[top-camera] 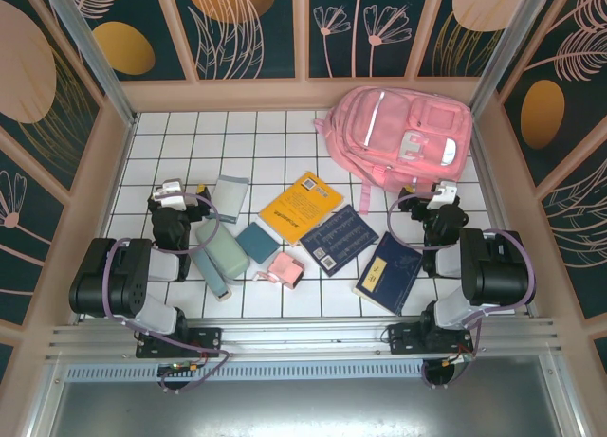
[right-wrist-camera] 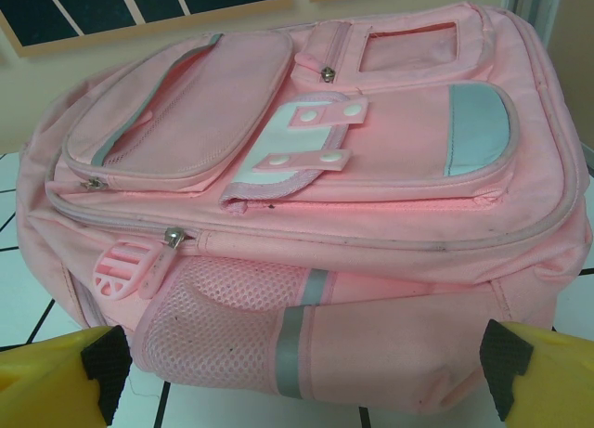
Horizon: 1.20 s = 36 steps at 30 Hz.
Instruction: Pack the student bag
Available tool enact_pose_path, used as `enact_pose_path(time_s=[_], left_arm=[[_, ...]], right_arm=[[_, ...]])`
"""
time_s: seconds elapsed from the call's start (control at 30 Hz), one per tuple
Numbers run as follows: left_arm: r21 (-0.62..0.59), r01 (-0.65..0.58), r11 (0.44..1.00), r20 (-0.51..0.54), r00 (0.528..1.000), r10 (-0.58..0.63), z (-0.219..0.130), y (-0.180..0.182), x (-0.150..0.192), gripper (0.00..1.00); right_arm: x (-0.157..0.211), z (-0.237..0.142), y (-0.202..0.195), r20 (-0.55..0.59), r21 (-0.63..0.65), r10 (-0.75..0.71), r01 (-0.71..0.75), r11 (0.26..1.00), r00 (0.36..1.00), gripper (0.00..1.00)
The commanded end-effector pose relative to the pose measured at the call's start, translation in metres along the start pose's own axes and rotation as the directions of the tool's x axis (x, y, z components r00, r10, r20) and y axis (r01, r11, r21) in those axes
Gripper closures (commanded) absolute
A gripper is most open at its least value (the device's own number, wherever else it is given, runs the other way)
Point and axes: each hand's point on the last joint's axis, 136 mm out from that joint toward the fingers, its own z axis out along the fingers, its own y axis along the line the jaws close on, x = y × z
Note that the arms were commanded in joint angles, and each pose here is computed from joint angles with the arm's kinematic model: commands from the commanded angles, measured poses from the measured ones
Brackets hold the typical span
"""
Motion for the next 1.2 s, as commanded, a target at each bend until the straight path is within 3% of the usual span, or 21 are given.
enact_pose_path(time_s=[0.0,0.23,0.3,0.37,0.43,0.53,0.63,0.67,0.73,0.9,0.97,1.03,1.17], left_arm=[[0.000,-0.004,1.000,0.055,0.998,0.004,0.001,0.001,-0.015,0.01],[0.004,-0.004,1.000,0.063,0.998,0.004,0.000,0.001,-0.017,0.01],[0.094,-0.052,0.994,0.040,0.998,0.048,0.000,-0.016,-0.024,0.01],[0.096,-0.069,0.993,0.020,0.998,0.067,0.002,-0.024,-0.042,0.01],[0.055,-0.045,0.997,0.077,0.996,0.041,-0.008,-0.029,-0.077,0.01],[0.186,-0.051,0.981,0.158,0.987,0.022,-0.032,-0.071,-0.124,0.01],[0.231,0.092,0.969,0.093,0.989,-0.116,-0.045,-0.099,-0.153,0.01],[0.219,0.176,0.960,0.017,0.983,-0.184,-0.046,-0.103,-0.152,0.01],[0.191,0.220,0.957,-0.101,0.974,-0.203,-0.048,-0.110,-0.152,0.01],[0.066,0.261,0.963,-0.283,0.931,-0.233,-0.055,-0.100,-0.147,0.01],[-0.063,0.296,0.953,-0.306,0.903,-0.301,-0.056,-0.082,-0.135,0.01],[-0.041,0.311,0.950,-0.331,0.892,-0.307,-0.057,-0.087,-0.131,0.01],[-0.017,0.320,0.947,-0.499,0.818,-0.285,-0.064,-0.103,-0.101,0.01]], right_arm=[[-0.010,0.003,0.006,0.029,-0.023,-0.019,0.019,1.000,0.999,0.01],[-0.011,-0.001,0.010,0.042,-0.051,-0.023,0.025,0.998,0.999,0.01],[-0.021,-0.008,0.018,0.067,-0.066,-0.051,0.055,0.996,0.996,0.01],[-0.043,-0.015,0.028,0.089,-0.039,-0.095,0.099,0.994,0.991,0.01],[-0.073,-0.029,0.053,0.163,-0.043,-0.116,0.125,0.991,0.980,0.01],[-0.115,-0.057,0.117,0.256,-0.188,-0.114,0.165,0.968,0.960,0.01],[-0.149,-0.090,0.176,0.296,-0.316,-0.075,0.172,0.933,0.952,0.01],[-0.161,-0.096,0.187,0.289,-0.319,-0.033,0.129,0.939,0.957,0.01],[-0.176,-0.093,0.193,0.230,-0.201,-0.015,0.063,0.978,0.973,0.01],[-0.201,-0.050,0.205,-0.071,-0.131,0.021,-0.030,0.991,0.997,0.01],[-0.197,-0.019,0.185,-0.141,-0.072,0.146,-0.157,0.985,0.979,0.01],[-0.194,0.006,0.177,-0.198,-0.113,0.274,-0.300,0.947,0.941,0.05],[-0.167,0.067,0.179,-0.301,0.011,0.205,-0.211,0.977,0.931,0.01]])
